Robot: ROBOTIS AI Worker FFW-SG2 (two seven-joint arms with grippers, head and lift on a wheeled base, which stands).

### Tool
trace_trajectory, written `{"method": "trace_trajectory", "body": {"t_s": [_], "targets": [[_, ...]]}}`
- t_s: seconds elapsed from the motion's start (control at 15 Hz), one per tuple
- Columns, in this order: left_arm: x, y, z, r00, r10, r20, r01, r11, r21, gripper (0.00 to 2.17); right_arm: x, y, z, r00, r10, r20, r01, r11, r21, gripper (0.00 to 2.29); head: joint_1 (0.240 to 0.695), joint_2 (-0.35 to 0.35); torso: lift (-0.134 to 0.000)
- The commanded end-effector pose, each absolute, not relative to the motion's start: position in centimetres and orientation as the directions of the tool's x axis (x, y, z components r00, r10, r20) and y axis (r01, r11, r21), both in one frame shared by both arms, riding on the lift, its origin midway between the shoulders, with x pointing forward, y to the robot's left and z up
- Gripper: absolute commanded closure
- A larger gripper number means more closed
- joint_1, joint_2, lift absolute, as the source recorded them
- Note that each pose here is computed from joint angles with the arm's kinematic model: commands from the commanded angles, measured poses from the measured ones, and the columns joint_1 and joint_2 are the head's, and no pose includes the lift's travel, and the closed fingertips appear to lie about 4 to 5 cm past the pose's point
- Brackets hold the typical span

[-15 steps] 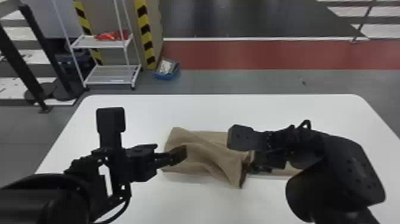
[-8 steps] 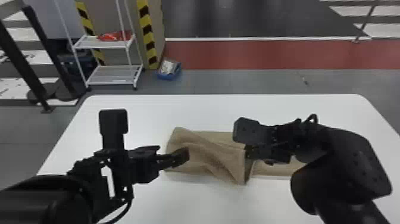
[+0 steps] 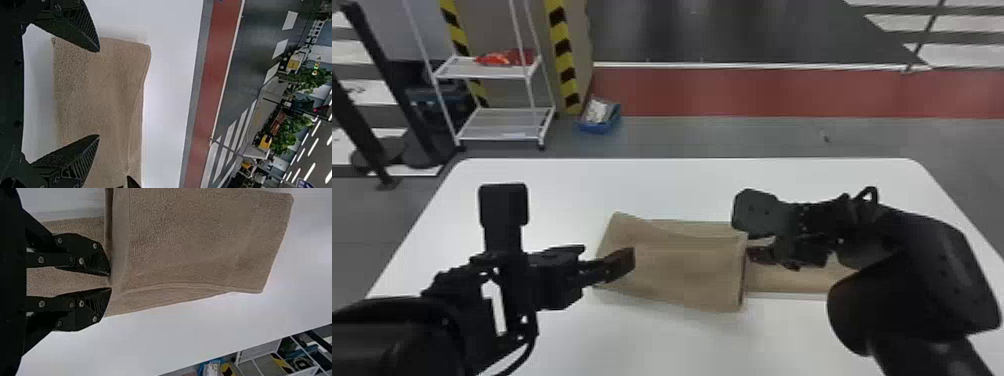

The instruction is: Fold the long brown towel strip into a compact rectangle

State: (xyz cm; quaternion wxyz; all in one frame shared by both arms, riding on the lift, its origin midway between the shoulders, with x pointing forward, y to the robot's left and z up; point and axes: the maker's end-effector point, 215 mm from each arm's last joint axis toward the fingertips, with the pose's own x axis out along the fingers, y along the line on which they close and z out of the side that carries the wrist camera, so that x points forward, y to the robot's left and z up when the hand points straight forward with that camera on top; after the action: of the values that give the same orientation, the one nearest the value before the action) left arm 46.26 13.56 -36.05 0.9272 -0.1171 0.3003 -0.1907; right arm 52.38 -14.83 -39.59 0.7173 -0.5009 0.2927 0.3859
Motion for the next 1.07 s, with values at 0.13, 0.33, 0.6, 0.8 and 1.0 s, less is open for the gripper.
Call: {"method": "trace_trajectory", "body": {"t_s": [0.13,0.33,0.6,0.8,1.0], "targets": [[46.4,13.3,-35.7,0.747,-0.433,-0.505,0.291,0.895,-0.337,0.12,53.2,-17.9,-39.5,0.559,0.204,-0.804,-0.823,0.255,-0.508,0.09,0.695,-0.032,-0.124],[46.2,12.4,-35.4,0.735,-0.464,-0.494,0.318,0.880,-0.353,0.13,54.3,-20.9,-37.1,0.613,0.234,-0.755,-0.750,0.473,-0.462,0.09,0.695,-0.056,-0.124],[44.3,8.2,-36.3,0.625,-0.582,-0.520,0.417,0.812,-0.409,0.27,55.9,-31.6,-34.9,0.735,0.105,-0.670,-0.300,0.937,-0.182,0.06,0.695,-0.145,-0.124],[42.6,4.8,-38.0,0.545,-0.608,-0.578,0.481,0.791,-0.379,0.27,53.2,-37.4,-35.4,0.727,0.063,-0.683,-0.043,0.998,0.046,0.06,0.695,-0.281,-0.124],[40.9,1.0,-40.2,0.486,-0.592,-0.643,0.544,0.781,-0.308,0.27,49.8,-43.5,-36.0,0.695,-0.068,-0.716,0.176,0.981,0.078,0.07,0.695,-0.350,-0.124]]}}
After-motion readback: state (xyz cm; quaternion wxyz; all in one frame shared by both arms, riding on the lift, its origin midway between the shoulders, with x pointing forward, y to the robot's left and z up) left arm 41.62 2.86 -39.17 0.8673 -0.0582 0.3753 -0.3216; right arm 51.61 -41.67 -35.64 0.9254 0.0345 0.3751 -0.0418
